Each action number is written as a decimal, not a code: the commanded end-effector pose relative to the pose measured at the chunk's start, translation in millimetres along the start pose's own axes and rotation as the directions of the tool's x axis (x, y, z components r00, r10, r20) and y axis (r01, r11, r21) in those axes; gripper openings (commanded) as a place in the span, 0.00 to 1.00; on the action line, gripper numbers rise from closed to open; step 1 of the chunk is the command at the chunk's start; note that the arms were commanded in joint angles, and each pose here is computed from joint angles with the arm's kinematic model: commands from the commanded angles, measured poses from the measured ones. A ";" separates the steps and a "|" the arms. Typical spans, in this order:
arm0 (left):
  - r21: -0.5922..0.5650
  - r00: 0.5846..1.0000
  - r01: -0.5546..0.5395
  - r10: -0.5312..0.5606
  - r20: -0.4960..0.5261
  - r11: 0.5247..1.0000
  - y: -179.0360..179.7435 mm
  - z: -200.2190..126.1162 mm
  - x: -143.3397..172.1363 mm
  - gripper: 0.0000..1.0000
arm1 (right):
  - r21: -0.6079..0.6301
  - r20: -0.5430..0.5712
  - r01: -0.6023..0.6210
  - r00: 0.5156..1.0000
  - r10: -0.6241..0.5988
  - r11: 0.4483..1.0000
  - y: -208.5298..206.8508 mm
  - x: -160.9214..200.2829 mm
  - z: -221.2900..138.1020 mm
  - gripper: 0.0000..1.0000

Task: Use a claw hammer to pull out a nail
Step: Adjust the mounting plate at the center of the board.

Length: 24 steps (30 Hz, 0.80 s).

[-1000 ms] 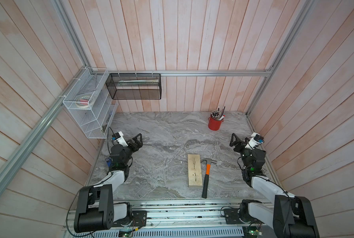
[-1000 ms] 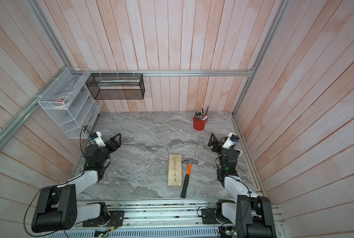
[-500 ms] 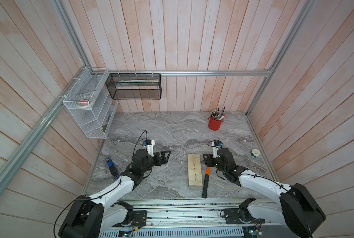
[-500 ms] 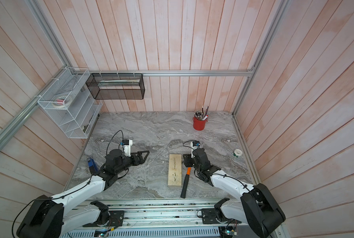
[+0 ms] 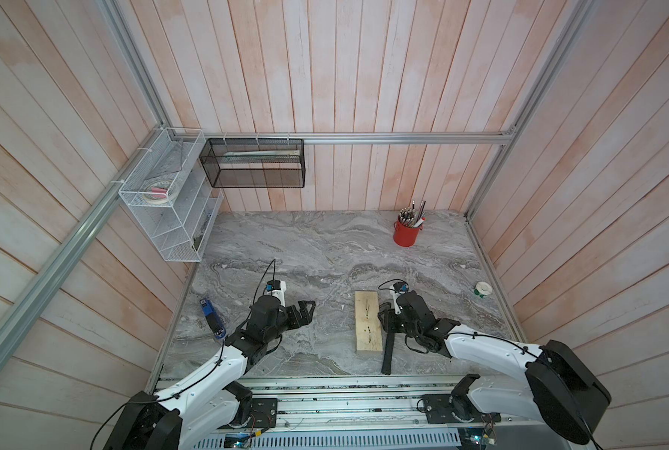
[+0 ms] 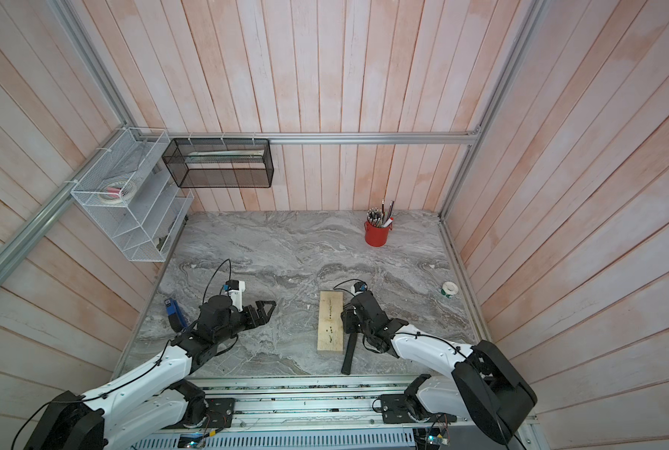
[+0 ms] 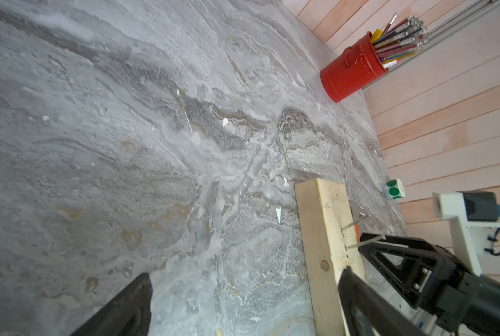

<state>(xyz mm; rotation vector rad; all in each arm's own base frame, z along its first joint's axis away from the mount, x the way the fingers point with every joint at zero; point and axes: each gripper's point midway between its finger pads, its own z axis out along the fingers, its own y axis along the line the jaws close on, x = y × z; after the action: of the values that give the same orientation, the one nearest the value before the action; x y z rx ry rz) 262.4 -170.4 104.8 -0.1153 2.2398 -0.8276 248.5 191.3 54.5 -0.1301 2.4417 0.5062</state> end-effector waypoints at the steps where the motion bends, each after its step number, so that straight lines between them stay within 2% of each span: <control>1: -0.017 0.999 -0.033 0.033 -0.031 0.999 -3.4 -4.0 12.5 1.00 | 0.066 -0.058 -0.004 0.998 0.008 0.998 -17.4 21.7 -9.5 0.41; 3: -0.050 0.998 -0.046 0.043 -0.054 0.998 1.4 -4.7 21.4 1.00 | 0.054 -0.051 -0.009 0.999 0.012 0.998 -16.3 22.1 -12.5 0.39; 9: -0.045 0.995 -0.039 0.035 -0.094 0.998 -0.8 -5.2 43.7 1.00 | 0.075 -0.115 0.034 0.993 -0.025 0.997 -8.5 40.4 -4.0 0.37; 13: -0.055 0.996 0.002 -0.007 -0.093 0.999 4.9 -10.2 49.5 1.00 | 0.034 -0.131 0.080 0.989 -0.075 0.996 16.7 41.5 0.8 0.37; 20: -0.155 0.993 0.064 -0.079 -0.091 0.986 32.2 -26.9 63.0 1.00 | -0.095 -0.131 0.122 0.982 -0.134 0.988 68.3 49.7 4.7 0.37; 24: -0.132 0.991 0.106 -0.116 -0.070 0.986 35.1 -31.6 67.8 0.99 | -0.169 -0.092 0.113 0.987 -0.130 0.979 96.7 37.8 15.8 0.37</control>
<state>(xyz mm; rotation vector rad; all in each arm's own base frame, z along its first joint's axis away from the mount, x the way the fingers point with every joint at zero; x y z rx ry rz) 205.8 -157.6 74.1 -0.2054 2.3407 -0.7895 194.9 260.7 35.0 -0.4041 2.5389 0.5527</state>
